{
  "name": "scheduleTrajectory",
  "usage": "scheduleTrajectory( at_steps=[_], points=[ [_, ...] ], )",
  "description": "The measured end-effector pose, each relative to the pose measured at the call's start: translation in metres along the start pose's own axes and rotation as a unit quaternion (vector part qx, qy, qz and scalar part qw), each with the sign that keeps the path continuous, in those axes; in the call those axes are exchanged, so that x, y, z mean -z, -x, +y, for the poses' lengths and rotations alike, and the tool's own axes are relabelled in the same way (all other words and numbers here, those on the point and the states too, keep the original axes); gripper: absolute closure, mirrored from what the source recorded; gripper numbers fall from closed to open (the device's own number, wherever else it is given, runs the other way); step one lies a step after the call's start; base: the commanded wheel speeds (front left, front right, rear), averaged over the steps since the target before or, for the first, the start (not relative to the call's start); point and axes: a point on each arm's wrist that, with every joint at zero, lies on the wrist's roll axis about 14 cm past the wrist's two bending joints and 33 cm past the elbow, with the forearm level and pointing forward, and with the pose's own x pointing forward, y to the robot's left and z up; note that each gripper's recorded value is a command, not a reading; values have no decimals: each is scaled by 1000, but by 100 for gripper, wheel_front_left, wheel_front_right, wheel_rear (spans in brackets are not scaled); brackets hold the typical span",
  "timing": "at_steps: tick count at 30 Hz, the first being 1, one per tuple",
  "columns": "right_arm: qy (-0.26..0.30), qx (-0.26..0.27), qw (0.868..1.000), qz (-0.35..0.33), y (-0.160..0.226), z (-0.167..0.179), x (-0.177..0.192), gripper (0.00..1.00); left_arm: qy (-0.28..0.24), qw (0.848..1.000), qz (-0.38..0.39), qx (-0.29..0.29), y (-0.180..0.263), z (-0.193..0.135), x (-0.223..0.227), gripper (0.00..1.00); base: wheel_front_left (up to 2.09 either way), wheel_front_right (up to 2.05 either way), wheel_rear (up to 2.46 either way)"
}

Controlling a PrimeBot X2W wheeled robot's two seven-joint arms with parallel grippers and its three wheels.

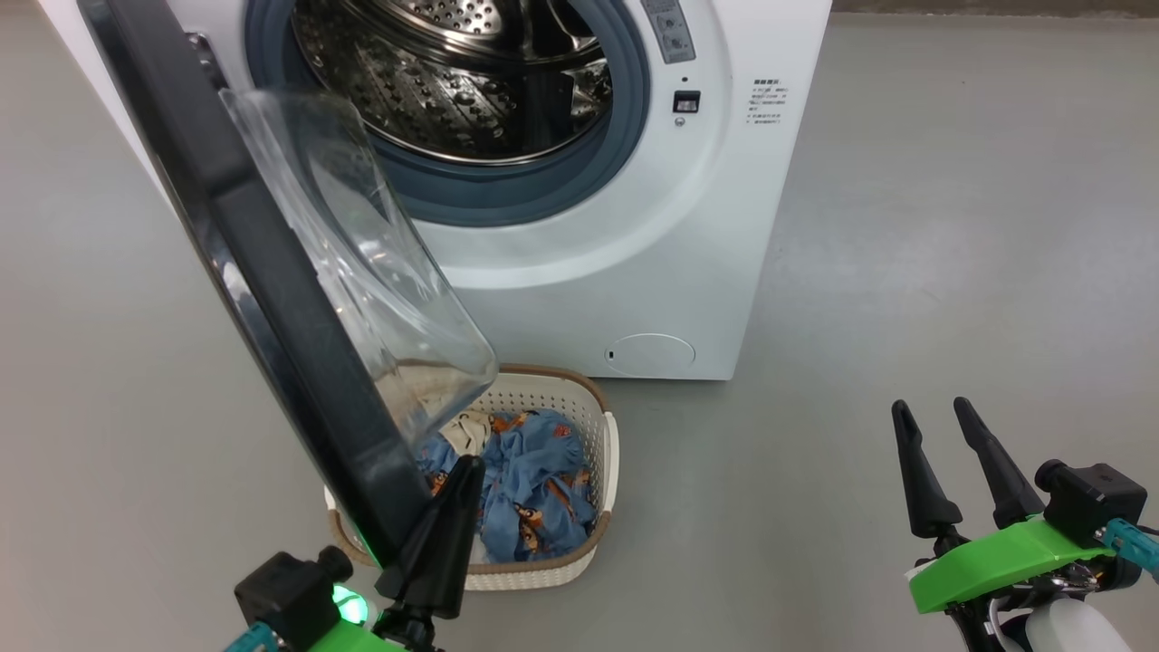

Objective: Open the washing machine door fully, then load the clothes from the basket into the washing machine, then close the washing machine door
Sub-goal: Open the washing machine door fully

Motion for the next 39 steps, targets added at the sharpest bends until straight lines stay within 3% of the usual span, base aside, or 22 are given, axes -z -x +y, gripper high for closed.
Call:
scheduleTrajectory(
  at_steps=[28,39],
  points=[
    [-8,-56,998,25,-26,38,20,0,-17,995,-33,-91,32,54,-25,100,0,0,0],
    [-13,-94,995,30,-43,66,25,0,-58,974,-69,-210,71,120,-60,100,0,0,0]
  ],
)
